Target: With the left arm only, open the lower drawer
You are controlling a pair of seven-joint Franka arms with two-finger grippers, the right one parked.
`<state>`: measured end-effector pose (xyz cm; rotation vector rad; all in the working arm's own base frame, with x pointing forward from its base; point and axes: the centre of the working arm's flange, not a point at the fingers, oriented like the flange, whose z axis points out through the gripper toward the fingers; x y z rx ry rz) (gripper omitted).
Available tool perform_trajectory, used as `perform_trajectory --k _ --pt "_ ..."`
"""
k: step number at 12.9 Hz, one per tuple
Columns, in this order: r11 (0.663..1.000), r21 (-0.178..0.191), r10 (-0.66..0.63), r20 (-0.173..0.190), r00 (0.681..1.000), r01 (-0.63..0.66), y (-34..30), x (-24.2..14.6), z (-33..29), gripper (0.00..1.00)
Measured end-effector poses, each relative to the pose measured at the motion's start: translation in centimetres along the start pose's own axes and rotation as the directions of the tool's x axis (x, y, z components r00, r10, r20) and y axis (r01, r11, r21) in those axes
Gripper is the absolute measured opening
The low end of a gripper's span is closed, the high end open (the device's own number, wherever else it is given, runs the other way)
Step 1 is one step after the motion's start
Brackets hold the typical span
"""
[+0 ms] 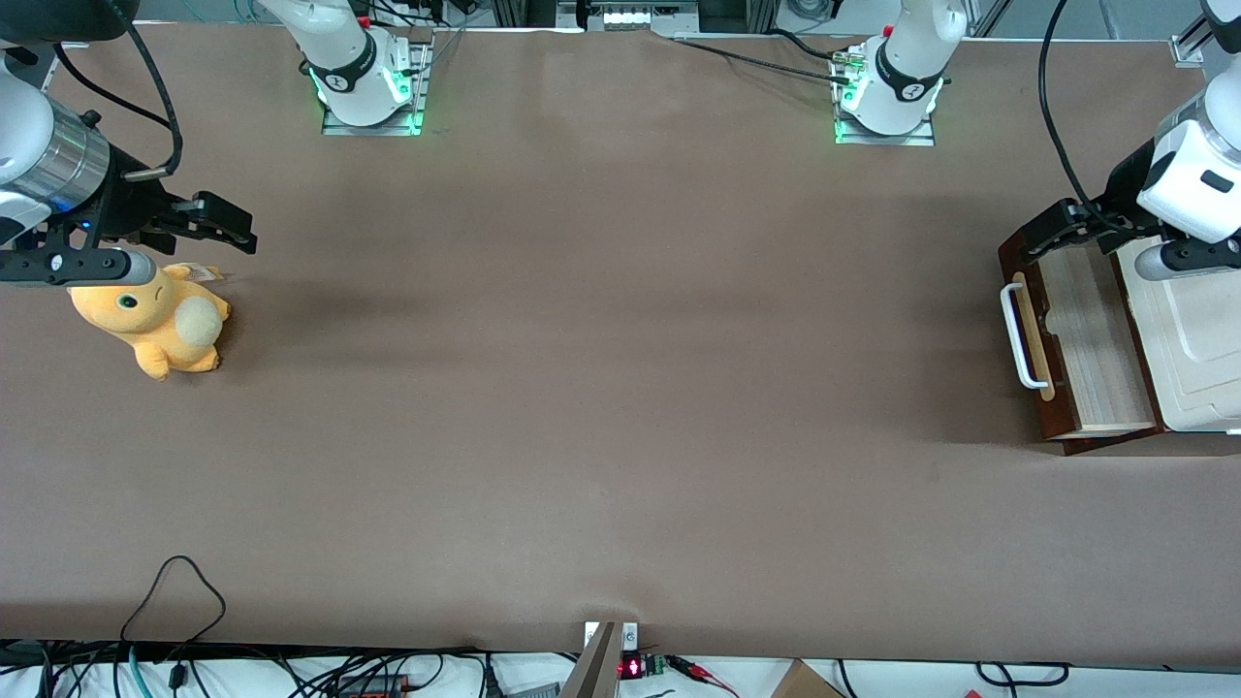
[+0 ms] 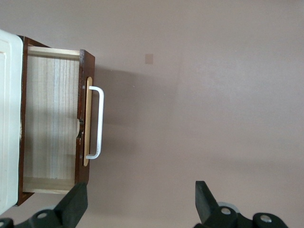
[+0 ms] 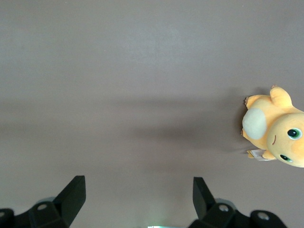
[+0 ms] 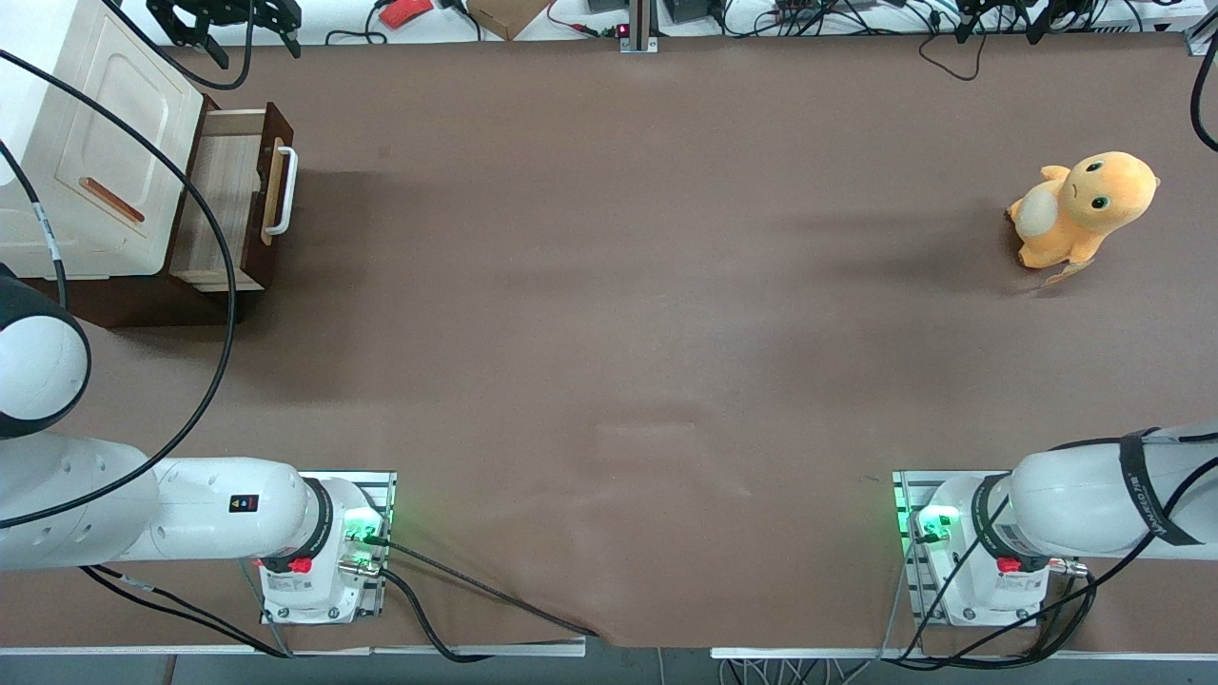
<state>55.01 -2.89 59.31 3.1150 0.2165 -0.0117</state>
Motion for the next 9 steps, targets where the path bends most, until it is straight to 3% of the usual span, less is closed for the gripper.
perform_trajectory --k 9 --pt "0.999 0.000 0.037 -0.001 0.999 -0.037 0.13 -0.05 -0.07 1.00"
